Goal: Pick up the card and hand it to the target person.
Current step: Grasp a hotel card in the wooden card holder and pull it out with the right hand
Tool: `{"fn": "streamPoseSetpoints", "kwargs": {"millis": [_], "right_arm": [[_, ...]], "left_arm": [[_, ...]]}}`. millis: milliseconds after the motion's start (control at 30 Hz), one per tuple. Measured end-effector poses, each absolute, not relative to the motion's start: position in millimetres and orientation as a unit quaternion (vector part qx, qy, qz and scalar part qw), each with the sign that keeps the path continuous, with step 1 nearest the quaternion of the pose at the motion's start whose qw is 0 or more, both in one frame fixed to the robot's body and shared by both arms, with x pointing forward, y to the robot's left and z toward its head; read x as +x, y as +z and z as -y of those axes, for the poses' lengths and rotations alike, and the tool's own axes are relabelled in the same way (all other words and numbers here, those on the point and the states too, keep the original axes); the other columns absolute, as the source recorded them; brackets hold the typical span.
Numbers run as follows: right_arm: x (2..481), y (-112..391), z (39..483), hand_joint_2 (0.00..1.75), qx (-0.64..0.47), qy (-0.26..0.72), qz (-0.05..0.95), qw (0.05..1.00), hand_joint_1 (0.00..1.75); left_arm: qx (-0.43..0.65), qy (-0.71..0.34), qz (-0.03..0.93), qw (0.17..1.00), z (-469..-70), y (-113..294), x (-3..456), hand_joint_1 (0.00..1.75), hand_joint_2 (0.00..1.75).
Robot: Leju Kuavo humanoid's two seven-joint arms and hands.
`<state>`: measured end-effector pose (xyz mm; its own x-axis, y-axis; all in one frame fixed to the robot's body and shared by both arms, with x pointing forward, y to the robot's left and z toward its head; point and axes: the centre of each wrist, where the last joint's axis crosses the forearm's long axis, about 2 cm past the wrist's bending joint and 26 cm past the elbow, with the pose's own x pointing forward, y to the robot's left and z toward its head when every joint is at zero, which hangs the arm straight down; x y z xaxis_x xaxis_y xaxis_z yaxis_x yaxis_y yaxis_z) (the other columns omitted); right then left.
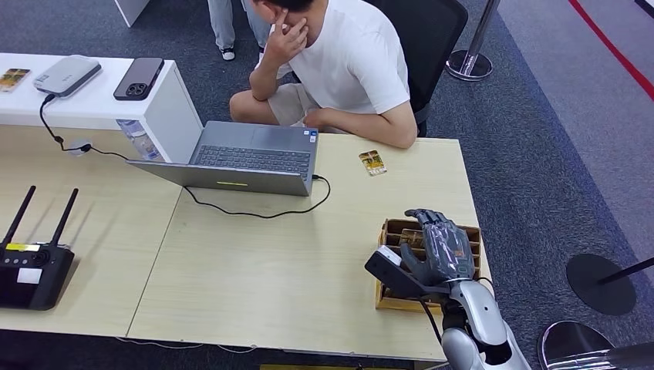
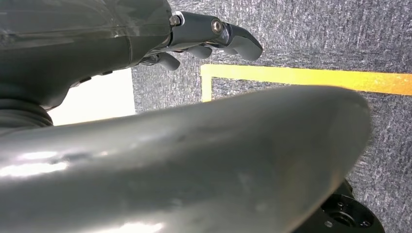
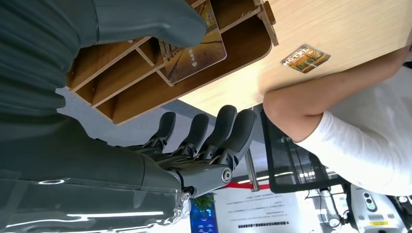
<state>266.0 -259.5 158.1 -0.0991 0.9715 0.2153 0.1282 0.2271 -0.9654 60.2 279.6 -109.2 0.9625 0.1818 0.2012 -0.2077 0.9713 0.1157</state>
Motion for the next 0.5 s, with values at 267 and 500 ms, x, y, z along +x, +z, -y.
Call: {"fn": "streamPoseSetpoints", "kwargs": {"millis": [267, 500], "right_arm": [[265.9, 157.4, 259.6, 1.75, -0.453, 0.427, 0.605, 0.497, 0.66], [265.9, 157.0, 259.6, 1.75, -0.453, 0.429, 0.602, 0.5, 0.69]], "left_arm": [[0.068, 0.098, 0.094, 0.988, -280.0, -109.2, 60.1, 0.0, 0.0], [0.068, 0.098, 0.092, 0.989, -280.3, -109.2, 60.2, 0.0, 0.0]]}}
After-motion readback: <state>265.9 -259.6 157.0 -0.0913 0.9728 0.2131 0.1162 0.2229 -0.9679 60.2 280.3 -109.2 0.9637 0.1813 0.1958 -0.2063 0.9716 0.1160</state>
